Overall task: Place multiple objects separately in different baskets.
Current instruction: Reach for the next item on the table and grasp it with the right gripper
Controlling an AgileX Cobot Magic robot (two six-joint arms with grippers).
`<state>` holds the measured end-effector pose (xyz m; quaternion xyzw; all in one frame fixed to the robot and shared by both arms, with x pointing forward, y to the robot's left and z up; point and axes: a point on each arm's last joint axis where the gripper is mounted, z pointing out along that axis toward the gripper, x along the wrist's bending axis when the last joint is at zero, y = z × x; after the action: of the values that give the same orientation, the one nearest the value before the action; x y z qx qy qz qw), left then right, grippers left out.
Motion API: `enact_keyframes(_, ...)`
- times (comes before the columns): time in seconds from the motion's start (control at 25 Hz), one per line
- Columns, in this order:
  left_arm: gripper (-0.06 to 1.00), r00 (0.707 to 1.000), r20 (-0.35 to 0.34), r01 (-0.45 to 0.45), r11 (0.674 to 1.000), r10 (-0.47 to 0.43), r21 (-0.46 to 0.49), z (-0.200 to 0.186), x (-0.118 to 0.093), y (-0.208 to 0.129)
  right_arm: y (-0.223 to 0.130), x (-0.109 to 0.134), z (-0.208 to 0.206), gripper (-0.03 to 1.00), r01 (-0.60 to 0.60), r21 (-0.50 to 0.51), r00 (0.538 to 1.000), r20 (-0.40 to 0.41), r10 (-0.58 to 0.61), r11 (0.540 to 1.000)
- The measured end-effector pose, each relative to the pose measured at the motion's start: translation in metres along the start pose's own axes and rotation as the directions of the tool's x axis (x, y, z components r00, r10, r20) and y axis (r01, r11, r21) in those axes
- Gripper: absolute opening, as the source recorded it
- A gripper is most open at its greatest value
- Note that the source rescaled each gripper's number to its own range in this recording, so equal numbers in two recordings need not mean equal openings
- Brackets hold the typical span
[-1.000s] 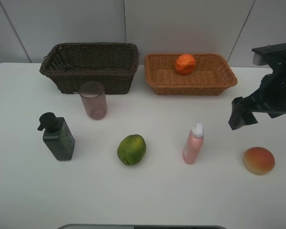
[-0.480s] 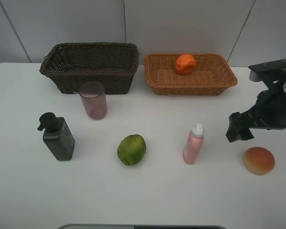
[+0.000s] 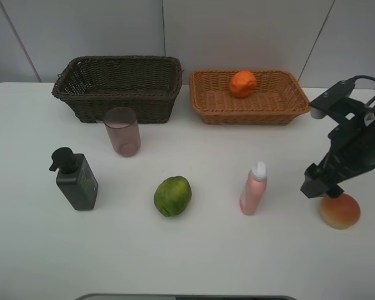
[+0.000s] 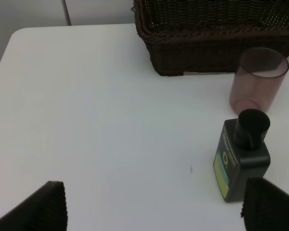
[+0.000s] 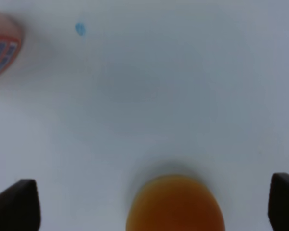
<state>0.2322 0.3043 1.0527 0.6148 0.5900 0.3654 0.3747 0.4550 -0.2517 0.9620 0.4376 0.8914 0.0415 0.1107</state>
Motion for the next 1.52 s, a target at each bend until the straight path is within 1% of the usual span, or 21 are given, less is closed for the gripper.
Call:
enact_keyframes(0.08, 0.94, 1.0, 0.0, 0.0, 1.0, 0.0, 0.0, 0.0, 0.0, 0.0, -0.007, -0.001, 0.004, 1.0, -0.002, 0.024, 1.0, -0.007, 0.003, 1.0)
enact_keyframes(0.24, 0.94, 1.0, 0.0, 0.0, 1.0, 0.0, 0.0, 0.0, 0.0, 0.0, -0.023, -0.007, 0.011, 1.0, -0.057, 0.073, 0.998, -0.014, 0.058, 0.996)
enact_keyframes(0.36, 0.94, 1.0, 0.0, 0.0, 1.0, 0.0, 0.0, 0.0, 0.0, 0.0, -0.032, -0.011, 0.015, 1.0, -0.094, 0.091, 0.995, -0.013, 0.095, 0.991)
enact_keyframes(0.56, 0.94, 1.0, 0.0, 0.0, 1.0, 0.0, 0.0, 0.0, 0.0, 0.0, -0.044, -0.015, 0.023, 1.0, -0.143, 0.079, 0.99, -0.001, 0.143, 0.987)
enact_keyframes(0.8, 0.94, 1.0, 0.0, 0.0, 1.0, 0.0, 0.0, 0.0, 0.0, 0.0, -0.042, -0.016, 0.026, 1.0, -0.169, 0.019, 0.986, 0.009, 0.169, 0.985)
enact_keyframes(1.0, 0.94, 1.0, 0.0, 0.0, 1.0, 0.0, 0.0, 0.0, 0.0, 0.0, -0.039, -0.015, 0.027, 1.0, -0.204, -0.012, 0.979, -0.004, 0.204, 0.979)
enact_keyframes(1.12, 0.94, 1.0, 0.0, 0.0, 1.0, 0.0, 0.0, 0.0, 0.0, 0.0, -0.04, -0.014, 0.032, 1.0, -0.213, 0.008, 0.977, -0.019, 0.213, 0.977)
enact_keyframes(1.32, 0.94, 1.0, 0.0, 0.0, 1.0, 0.0, 0.0, 0.0, 0.0, 0.0, -0.041, -0.012, 0.05, 1.0, -0.214, 0.076, 0.975, -0.05, 0.218, 0.974)
enact_keyframes(1.52, 0.94, 1.0, 0.0, 0.0, 1.0, 0.0, 0.0, 0.0, 0.0, 0.0, -0.038, -0.013, 0.061, 1.0, -0.236, 0.082, 0.969, -0.057, 0.241, 0.968)
